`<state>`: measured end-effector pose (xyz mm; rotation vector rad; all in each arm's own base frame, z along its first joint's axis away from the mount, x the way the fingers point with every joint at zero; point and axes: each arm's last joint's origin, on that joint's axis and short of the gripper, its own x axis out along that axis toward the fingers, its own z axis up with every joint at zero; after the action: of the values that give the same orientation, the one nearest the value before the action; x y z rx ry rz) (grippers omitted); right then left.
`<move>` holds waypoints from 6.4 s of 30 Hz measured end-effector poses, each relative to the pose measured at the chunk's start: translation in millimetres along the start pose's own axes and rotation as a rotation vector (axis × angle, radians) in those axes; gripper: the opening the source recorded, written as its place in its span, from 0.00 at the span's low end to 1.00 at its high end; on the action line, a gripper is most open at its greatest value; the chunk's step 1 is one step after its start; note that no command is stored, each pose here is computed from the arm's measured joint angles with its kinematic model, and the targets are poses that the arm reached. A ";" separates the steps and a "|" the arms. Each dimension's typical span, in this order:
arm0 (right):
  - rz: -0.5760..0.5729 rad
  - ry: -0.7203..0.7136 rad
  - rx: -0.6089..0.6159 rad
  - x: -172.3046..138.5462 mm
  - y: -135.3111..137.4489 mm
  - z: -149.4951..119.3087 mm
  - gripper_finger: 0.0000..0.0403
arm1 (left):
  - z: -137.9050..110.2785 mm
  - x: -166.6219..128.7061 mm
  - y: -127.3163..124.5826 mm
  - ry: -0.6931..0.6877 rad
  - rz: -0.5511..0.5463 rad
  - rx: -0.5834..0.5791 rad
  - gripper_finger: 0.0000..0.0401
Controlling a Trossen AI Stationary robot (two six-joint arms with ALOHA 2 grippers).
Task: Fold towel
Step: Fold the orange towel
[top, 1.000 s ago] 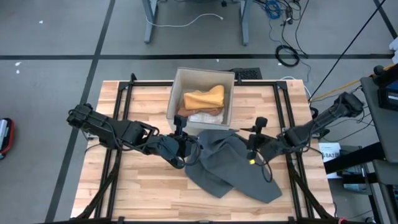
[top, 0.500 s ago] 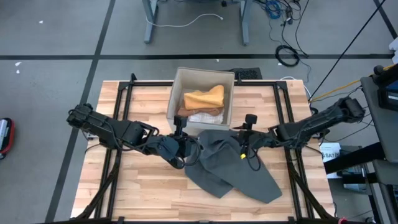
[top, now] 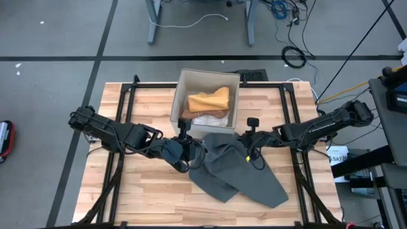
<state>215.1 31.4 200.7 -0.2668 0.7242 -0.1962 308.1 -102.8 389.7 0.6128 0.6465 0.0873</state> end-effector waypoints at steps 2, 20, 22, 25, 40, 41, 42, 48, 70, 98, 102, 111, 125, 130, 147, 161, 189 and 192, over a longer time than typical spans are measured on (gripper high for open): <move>0.046 -0.024 0.006 -6.5 -1.1 7.5 0.01 | 0.0 0.0 0.0 0.000 0.000 -0.001 0.00; 0.153 -0.193 -0.021 -191.1 -69.9 150.9 0.00 | 41.5 -59.3 63.7 -0.227 0.255 -0.043 0.00; 0.171 -0.232 -0.008 -210.9 -79.5 160.2 0.00 | 45.1 -72.9 76.8 -0.255 0.277 -0.068 0.00; 0.175 -0.308 0.000 -235.6 -91.9 174.8 0.00 | 49.4 -90.9 94.3 -0.304 0.315 -0.100 0.00; 0.121 -0.627 -0.073 -304.6 -126.4 217.0 0.00 | 53.8 -165.3 151.8 -0.494 0.489 -0.159 0.00; 0.117 -0.637 -0.072 -307.3 -127.9 216.2 0.00 | 53.6 -167.5 152.8 -0.498 0.491 -0.156 0.00; 0.113 -0.641 -0.073 -309.9 -129.5 215.0 0.00 | 53.9 -169.7 152.7 -0.505 0.490 -0.157 0.00; 0.125 -0.635 -0.058 -316.9 -133.3 207.9 0.00 | 55.4 -177.7 146.3 -0.525 0.453 -0.135 0.00; 0.861 -0.475 -0.284 -254.1 -43.0 247.1 0.00 | 55.5 -180.9 78.4 -0.545 -0.130 -0.113 0.00; 0.812 0.052 -0.287 -206.3 139.0 229.5 0.00 | 24.3 -120.1 -66.3 -0.095 -0.471 -0.179 0.00; 0.709 0.141 -0.291 -195.6 156.8 219.6 0.00 | 15.8 -103.0 -85.0 -0.055 -0.468 -0.185 0.00; 0.643 0.292 -0.327 -162.0 209.5 200.8 0.00 | -6.1 -73.0 -118.6 0.015 -0.474 -0.196 0.00; 0.697 0.227 -0.402 -133.1 270.5 188.8 0.00 | -20.4 -58.5 -151.1 -0.059 -0.508 -0.116 0.00; 0.731 0.164 -0.413 -133.3 280.9 190.1 0.00 | -23.9 -53.7 -155.7 -0.070 -0.508 -0.112 0.00; 0.985 -0.096 -0.641 -144.8 295.5 201.2 0.00 | -25.1 -41.8 -169.2 -0.261 -0.535 0.052 0.00; 0.955 0.029 -0.735 -143.2 276.3 194.5 0.00 | -40.8 -2.9 -160.6 -0.283 -0.559 0.073 0.00; 1.057 -0.158 -0.870 -218.1 164.1 216.9 0.00 | -28.3 17.5 -133.4 -0.487 -0.514 0.181 0.00; 1.054 -0.175 -0.867 -221.7 154.5 218.7 0.00 | -25.1 19.0 -129.1 -0.537 -0.501 0.201 0.00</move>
<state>213.2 274.8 448.8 -0.6709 0.6578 1.1568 294.4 -191.0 291.3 0.6166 0.2706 -0.5993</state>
